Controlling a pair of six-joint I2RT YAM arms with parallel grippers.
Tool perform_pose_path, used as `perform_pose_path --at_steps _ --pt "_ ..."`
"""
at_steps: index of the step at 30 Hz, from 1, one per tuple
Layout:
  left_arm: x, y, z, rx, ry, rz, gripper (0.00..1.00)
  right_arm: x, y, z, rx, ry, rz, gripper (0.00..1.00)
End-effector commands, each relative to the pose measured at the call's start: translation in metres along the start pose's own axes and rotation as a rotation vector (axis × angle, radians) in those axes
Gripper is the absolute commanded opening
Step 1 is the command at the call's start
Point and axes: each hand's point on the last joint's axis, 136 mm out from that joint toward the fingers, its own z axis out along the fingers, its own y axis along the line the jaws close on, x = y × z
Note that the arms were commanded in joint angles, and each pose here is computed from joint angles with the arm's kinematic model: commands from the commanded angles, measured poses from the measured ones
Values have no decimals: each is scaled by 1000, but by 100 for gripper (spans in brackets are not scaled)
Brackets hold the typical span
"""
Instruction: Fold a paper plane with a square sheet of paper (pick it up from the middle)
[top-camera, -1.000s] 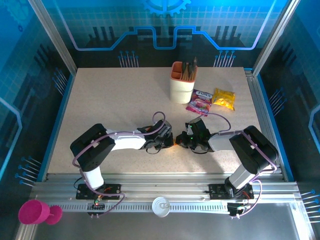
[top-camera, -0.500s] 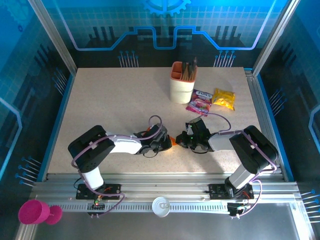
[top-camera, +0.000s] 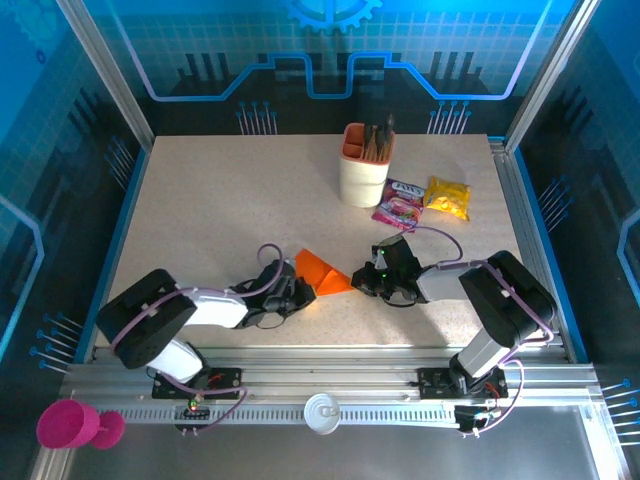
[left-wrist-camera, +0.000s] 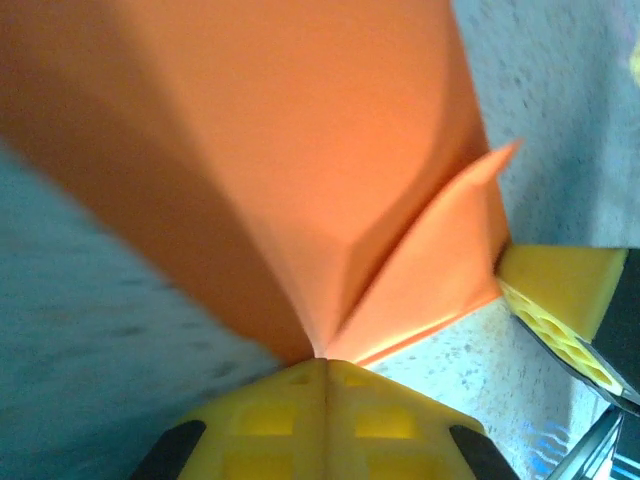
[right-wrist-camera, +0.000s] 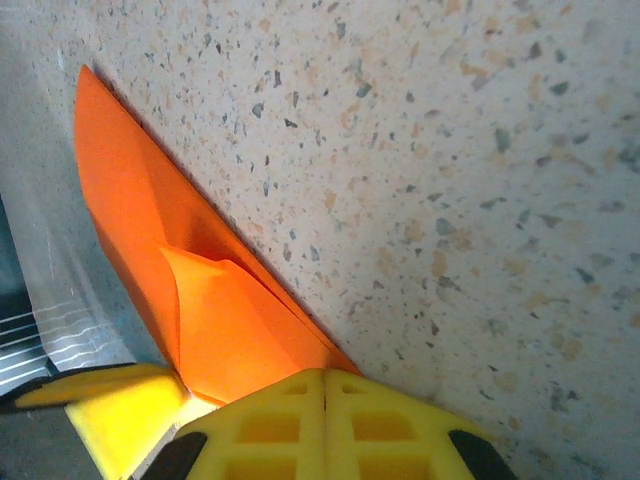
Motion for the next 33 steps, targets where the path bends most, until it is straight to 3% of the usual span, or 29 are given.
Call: perform_pose_path --at_steps 1,8,15,21,26,33 --pt "3 82 -23 -307 -3 -61 0 37 -89 -6 306 55 149 0" --pt "-39 -1 -41 -179 -73 104 0 35 -67 -11 182 -28 207 0" --pt "-34 -67 -18 -10 48 192 1 4 0 -26 -18 -110 113 0" --pt "-24 -66 8 -52 91 227 2 -10 39 -47 -53 -117 -60 0" --pt "-31 -52 21 -110 83 240 1 -8 37 -53 18 -70 -231 0" --pt "-42 -52 33 -128 131 353 0 7 38 -40 -20 50 -384 0"
